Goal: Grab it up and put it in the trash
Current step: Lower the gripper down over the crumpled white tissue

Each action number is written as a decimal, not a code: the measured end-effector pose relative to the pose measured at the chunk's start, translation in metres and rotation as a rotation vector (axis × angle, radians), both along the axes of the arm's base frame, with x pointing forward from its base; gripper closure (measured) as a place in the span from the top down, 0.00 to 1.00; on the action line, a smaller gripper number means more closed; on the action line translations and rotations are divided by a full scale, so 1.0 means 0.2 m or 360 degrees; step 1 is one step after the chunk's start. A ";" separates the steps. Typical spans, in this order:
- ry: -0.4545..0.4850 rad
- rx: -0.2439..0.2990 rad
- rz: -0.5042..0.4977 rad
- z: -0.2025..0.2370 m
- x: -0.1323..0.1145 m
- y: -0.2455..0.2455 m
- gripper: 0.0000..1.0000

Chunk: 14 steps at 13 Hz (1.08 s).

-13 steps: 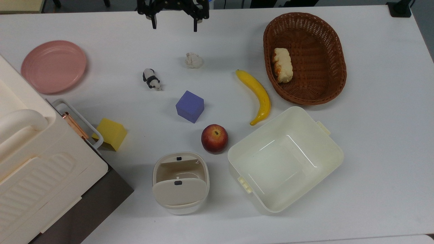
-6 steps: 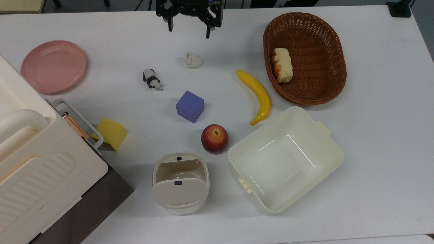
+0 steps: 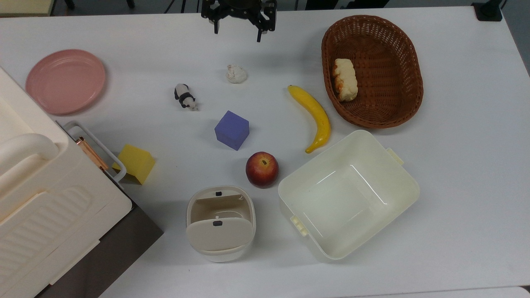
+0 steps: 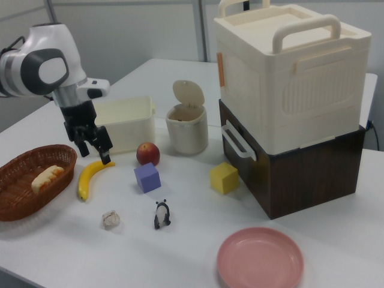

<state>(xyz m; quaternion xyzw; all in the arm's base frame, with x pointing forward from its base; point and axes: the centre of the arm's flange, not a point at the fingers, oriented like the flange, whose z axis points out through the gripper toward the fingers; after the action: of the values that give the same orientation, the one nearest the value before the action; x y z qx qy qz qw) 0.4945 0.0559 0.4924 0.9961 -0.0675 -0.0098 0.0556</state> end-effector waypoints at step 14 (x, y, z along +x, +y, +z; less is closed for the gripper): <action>0.0120 0.0025 0.0014 -0.47 0.00 -0.04 1.00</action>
<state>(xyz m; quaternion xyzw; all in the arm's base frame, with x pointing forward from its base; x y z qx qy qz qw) 0.4939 0.0481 0.3977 0.9957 -0.0609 -0.0476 0.0505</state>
